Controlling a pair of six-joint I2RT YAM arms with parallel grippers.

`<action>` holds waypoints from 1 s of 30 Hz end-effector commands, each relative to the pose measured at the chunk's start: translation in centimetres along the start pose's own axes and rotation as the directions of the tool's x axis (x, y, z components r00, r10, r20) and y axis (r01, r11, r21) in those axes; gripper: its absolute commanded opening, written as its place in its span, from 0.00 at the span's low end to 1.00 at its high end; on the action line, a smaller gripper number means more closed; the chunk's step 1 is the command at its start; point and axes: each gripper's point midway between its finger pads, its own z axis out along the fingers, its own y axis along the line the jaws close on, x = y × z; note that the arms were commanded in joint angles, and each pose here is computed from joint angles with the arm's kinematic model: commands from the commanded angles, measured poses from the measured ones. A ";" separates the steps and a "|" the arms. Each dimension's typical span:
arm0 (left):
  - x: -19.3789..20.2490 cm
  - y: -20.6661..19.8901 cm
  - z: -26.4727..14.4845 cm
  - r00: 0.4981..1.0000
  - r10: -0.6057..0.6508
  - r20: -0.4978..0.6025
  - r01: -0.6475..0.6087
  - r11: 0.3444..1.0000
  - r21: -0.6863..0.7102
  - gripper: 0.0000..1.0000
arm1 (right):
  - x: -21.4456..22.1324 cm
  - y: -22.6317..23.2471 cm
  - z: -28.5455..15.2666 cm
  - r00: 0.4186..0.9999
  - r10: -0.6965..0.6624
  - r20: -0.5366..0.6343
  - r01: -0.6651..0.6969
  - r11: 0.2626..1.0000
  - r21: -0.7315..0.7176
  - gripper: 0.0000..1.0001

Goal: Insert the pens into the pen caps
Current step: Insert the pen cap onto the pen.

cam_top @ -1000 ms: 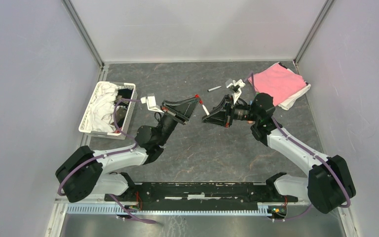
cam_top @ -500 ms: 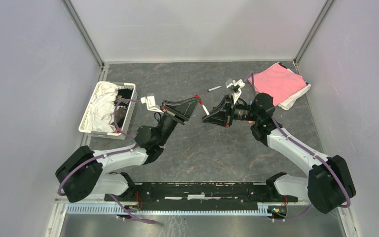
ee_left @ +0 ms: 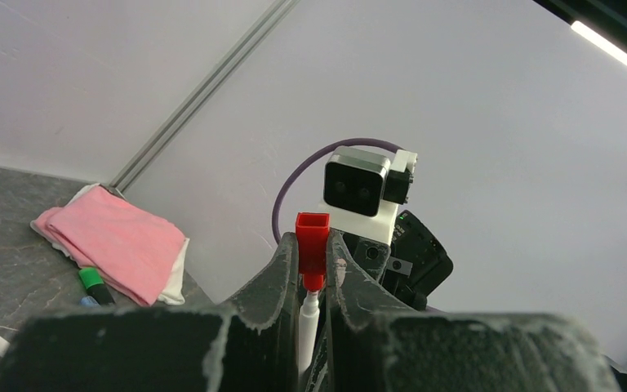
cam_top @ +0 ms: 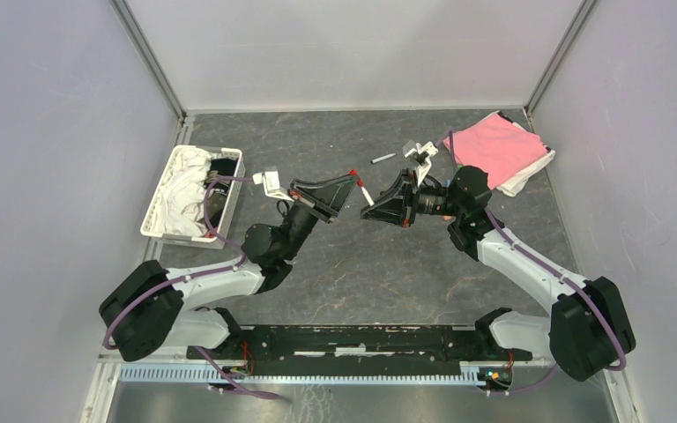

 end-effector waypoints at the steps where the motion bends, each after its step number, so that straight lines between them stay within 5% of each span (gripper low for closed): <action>1: -0.3 -0.9 0.2 1.000 -0.013 0.005 0.013 0.999 0.030 0.02 | -1.4 0.7 0.2 0.998 -0.052 0.027 0.053 0.998 -0.023 0.00; 16: 1.6 -1.0 0.1 0.996 -0.008 -0.085 0.012 0.999 0.052 0.02 | -2.0 0.3 0.5 0.997 -0.078 0.026 0.078 0.997 -0.016 0.00; 25: 5.7 -1.2 -0.7 0.957 0.054 -0.285 -0.033 0.996 0.078 0.02 | -1.7 -0.8 0.5 0.992 -0.127 0.010 0.127 0.992 0.011 0.00; 30: 5.4 -1.4 -0.8 0.962 0.040 -0.271 -0.021 0.997 0.072 0.13 | -1.3 -0.8 0.4 0.988 -0.154 0.006 0.154 0.988 0.002 0.00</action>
